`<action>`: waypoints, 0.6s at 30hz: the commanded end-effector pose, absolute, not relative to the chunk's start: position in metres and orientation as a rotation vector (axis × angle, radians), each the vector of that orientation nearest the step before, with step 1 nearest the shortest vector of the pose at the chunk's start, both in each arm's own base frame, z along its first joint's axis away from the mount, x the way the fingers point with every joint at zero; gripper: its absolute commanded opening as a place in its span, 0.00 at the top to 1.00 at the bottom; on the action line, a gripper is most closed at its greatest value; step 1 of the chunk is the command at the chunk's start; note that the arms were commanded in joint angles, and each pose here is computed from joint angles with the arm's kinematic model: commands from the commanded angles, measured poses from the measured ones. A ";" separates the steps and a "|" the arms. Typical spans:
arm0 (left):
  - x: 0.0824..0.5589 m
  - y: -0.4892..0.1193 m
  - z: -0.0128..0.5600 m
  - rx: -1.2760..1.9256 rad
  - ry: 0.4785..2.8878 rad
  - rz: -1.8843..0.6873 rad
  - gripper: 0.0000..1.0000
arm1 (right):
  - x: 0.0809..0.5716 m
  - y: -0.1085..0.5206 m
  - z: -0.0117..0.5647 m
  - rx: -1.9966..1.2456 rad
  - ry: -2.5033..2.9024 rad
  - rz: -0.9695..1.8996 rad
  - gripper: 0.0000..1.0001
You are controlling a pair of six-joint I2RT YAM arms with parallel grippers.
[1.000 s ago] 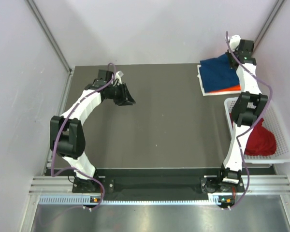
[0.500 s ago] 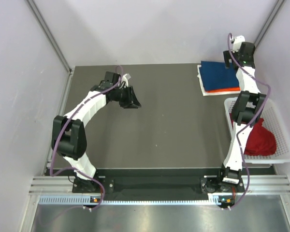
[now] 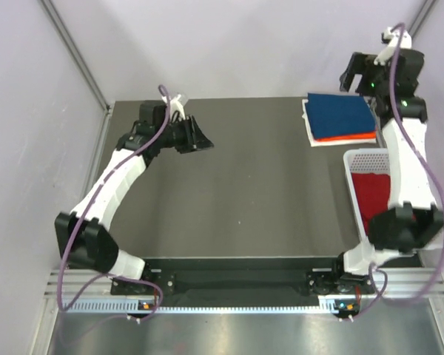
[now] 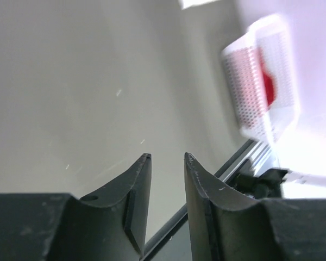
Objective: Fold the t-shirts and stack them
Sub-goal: Neatly place the folded tshirt to the corner
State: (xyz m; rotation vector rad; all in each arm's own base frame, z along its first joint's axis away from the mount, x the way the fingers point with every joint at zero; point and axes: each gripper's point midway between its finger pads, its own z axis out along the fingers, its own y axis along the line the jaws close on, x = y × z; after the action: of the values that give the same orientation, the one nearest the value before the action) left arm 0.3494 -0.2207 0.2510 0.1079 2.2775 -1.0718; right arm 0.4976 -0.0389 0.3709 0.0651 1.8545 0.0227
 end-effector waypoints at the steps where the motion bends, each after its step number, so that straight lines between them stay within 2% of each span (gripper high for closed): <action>1: 0.342 -0.222 0.332 0.152 2.004 -1.127 0.64 | 0.429 0.018 0.373 0.200 1.928 0.386 0.00; 6: 0.321 -0.217 0.360 0.166 1.915 -1.146 0.55 | 0.348 0.069 0.327 0.153 1.985 0.627 0.00; 7: 0.317 -0.216 0.360 0.170 1.911 -1.151 0.44 | 0.339 0.074 0.323 0.145 1.981 0.650 0.00; 8: 0.315 -0.215 0.359 0.167 1.910 -1.149 0.25 | 0.321 0.080 0.313 0.132 1.981 0.672 0.00; 10: 0.307 -0.213 0.352 0.164 1.920 -1.148 0.04 | 0.301 0.090 0.307 0.079 1.988 0.722 0.00; 11: 0.305 -0.211 0.349 0.156 1.926 -1.142 0.01 | 0.294 0.090 0.304 0.085 1.997 0.723 0.00; 18: 0.275 -0.197 0.334 0.118 1.933 -1.107 0.01 | 0.248 0.102 0.297 0.024 1.918 0.795 0.00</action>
State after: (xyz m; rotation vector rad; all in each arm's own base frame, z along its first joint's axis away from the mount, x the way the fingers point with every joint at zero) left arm 0.2867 -0.2042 0.3171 0.1104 2.0110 -1.1285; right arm 0.2629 0.0897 0.2723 0.0896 2.0277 0.7204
